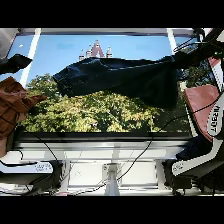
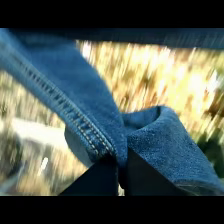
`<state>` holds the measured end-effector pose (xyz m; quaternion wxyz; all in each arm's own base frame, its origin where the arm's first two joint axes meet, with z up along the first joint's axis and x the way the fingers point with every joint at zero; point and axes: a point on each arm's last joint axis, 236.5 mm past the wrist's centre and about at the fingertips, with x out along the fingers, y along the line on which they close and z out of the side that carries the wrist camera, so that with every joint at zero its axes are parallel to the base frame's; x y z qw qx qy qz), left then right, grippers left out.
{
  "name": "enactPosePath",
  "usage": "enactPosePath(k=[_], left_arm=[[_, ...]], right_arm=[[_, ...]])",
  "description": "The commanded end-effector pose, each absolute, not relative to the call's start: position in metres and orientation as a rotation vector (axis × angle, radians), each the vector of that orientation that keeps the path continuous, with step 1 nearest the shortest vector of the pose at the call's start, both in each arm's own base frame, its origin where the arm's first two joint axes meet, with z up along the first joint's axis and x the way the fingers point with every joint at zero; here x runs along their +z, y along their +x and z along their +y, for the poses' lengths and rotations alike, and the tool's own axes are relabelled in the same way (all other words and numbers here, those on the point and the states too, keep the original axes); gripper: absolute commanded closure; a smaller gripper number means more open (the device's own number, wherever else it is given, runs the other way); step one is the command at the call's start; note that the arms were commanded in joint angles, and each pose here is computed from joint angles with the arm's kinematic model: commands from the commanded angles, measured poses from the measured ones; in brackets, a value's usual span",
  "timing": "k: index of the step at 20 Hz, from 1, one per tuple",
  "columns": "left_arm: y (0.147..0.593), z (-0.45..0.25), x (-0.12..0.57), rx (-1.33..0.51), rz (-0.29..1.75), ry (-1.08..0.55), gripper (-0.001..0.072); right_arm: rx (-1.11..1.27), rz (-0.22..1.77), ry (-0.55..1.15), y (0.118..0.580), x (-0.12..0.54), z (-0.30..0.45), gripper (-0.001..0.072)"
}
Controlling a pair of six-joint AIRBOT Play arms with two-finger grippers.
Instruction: Fold the clothes and pants, and hang the long-sleeved shirts on hangers.
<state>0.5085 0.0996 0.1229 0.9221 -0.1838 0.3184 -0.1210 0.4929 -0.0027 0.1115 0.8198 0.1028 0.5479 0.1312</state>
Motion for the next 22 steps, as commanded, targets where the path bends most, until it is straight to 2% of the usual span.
enactPosePath(k=[1, 4, 7, 8, 9, 10, 11, 15, 18, 20, 22], left_arm=[[0.504, 0.089, 0.117, -0.273, 0.694, -0.421, 0.0194], [0.488, 0.058, 0.093, -0.379, 0.821, -0.427, 0.0193], [0.461, 0.039, 0.047, -0.493, 1.004, -0.337, 0.0192], [0.455, 0.034, 0.036, -0.518, 1.051, -0.345, 0.016], [0.452, 0.028, 0.024, -0.536, 1.083, -0.36, 0.0041], [0.449, 0.022, 0.012, -0.552, 1.114, -0.376, 0.0003], [0.445, 0.015, 0.001, -0.573, 1.147, -0.39, 0.0004], [0.43, -0.02, -0.034, -0.666, 1.269, -0.386, 0.0026], [0.428, -0.049, -0.052, -0.76, 1.29, -0.309, 0.0031], [0.429, -0.067, -0.064, -0.804, 1.295, -0.265, 0.0075], [0.436, -0.078, -0.077, -0.803, 1.286, -0.238, 0.0075]], right_arm=[[0.21, 0.977, 0.186, 0.536, 0.125, -0.018, 0.069], [0.188, 0.923, 0.19, 0.551, 0.125, -0.023, 0.069], [0.189, 0.93, 0.192, 0.551, 0.122, -0.022, 0.0675], [0.188, 0.929, 0.192, 0.551, 0.122, -0.023, 0.0579], [0.189, 0.928, 0.19, 0.552, 0.122, -0.023, 0.0385], [0.188, 0.924, 0.188, 0.552, 0.122, -0.023, 0.0183], [0.186, 0.918, 0.188, 0.553, 0.123, -0.024, 0.0148], [0.185, 0.913, 0.189, 0.554, 0.124, -0.024, 0.0149], [0.185, 0.914, 0.189, 0.554, 0.124, -0.024, 0.0149], [0.185, 0.914, 0.189, 0.554, 0.124, -0.024, 0.0149], [0.185, 0.914, 0.189, 0.554, 0.124, -0.024, 0.0149]])
